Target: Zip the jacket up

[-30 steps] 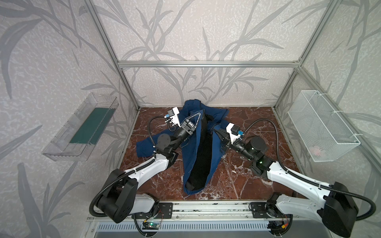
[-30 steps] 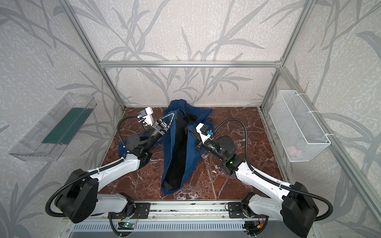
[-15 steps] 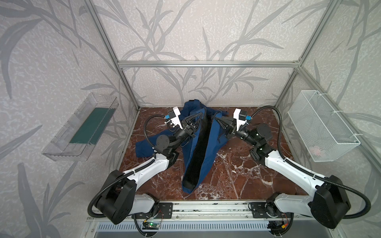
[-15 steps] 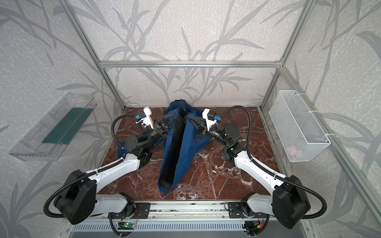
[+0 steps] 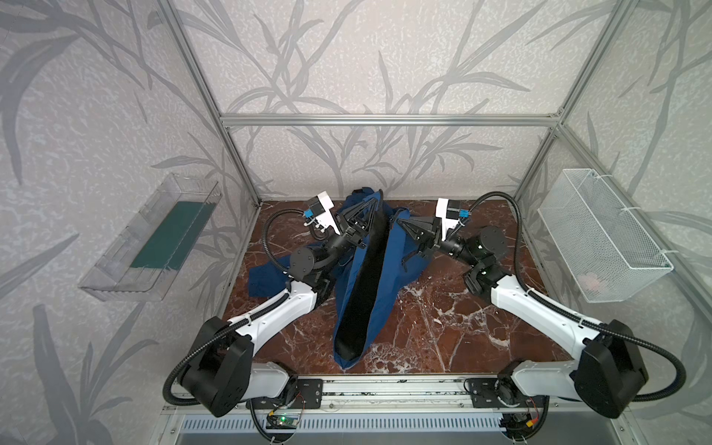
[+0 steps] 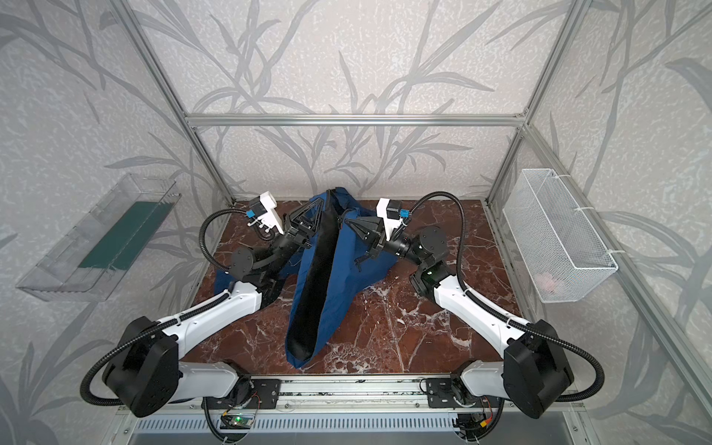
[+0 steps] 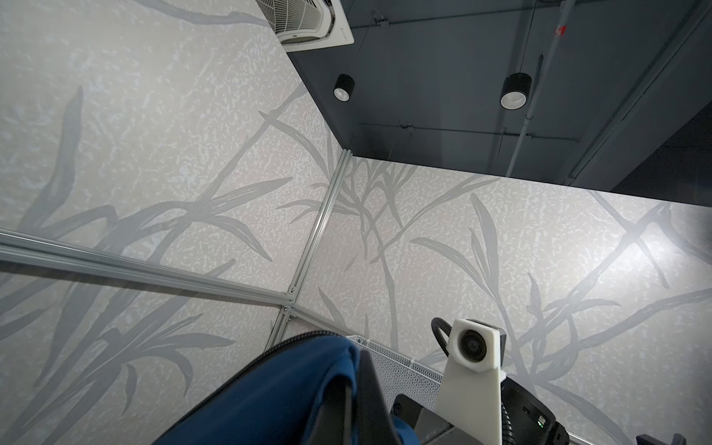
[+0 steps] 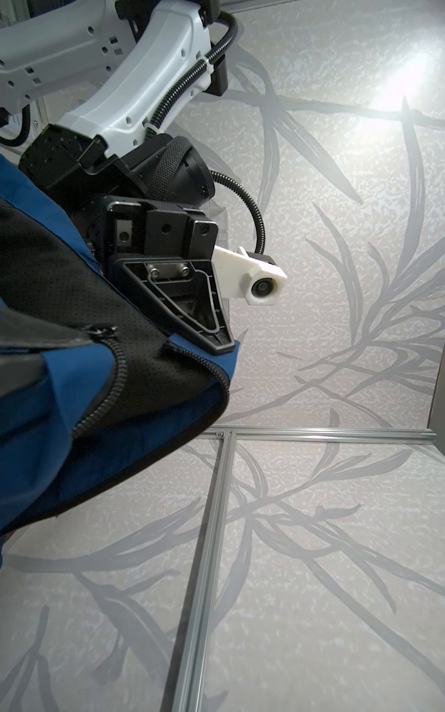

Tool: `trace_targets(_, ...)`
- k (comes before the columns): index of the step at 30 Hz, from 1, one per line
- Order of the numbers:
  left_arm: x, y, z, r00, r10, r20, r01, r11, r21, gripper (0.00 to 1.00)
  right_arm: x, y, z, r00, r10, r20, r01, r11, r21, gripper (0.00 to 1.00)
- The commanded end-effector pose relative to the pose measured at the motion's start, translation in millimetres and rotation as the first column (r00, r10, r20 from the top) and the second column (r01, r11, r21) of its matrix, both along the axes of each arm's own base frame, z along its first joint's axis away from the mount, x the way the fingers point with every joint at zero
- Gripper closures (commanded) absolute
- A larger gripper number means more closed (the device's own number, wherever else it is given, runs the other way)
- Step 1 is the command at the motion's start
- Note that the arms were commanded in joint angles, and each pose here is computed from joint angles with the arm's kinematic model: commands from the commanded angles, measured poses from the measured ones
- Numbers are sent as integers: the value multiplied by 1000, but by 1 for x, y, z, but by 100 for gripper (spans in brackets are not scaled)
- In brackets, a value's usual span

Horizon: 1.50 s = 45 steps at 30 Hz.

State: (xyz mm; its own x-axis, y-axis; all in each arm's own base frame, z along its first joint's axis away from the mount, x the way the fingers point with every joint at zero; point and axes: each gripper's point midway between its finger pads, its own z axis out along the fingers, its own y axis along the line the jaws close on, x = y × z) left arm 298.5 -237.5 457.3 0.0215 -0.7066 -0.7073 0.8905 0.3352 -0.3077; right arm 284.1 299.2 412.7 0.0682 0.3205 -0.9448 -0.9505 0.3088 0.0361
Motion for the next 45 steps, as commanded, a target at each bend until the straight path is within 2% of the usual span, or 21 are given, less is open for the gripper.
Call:
trace_targets(1,-24,2,24,989,9,145,-8,1000,-8,100,-12,-1,35,998,41,45,-45,995,93,100)
trace_targets(18,-24,-1,23,994,-3,108,7,999,-39,100,-24,2,46,996,49,76,-58,991,120,100)
trace_targets(27,-26,-6,26,995,-67,76,72,995,-66,100,-22,1,48,995,38,93,-51,989,137,100)
trace_targets(37,-21,-5,28,997,-72,29,74,990,-117,100,-21,3,41,997,49,66,-57,991,124,100)
trace_targets(45,-24,-1,38,997,-66,45,72,988,-140,100,-21,2,37,998,45,54,-51,992,118,100)
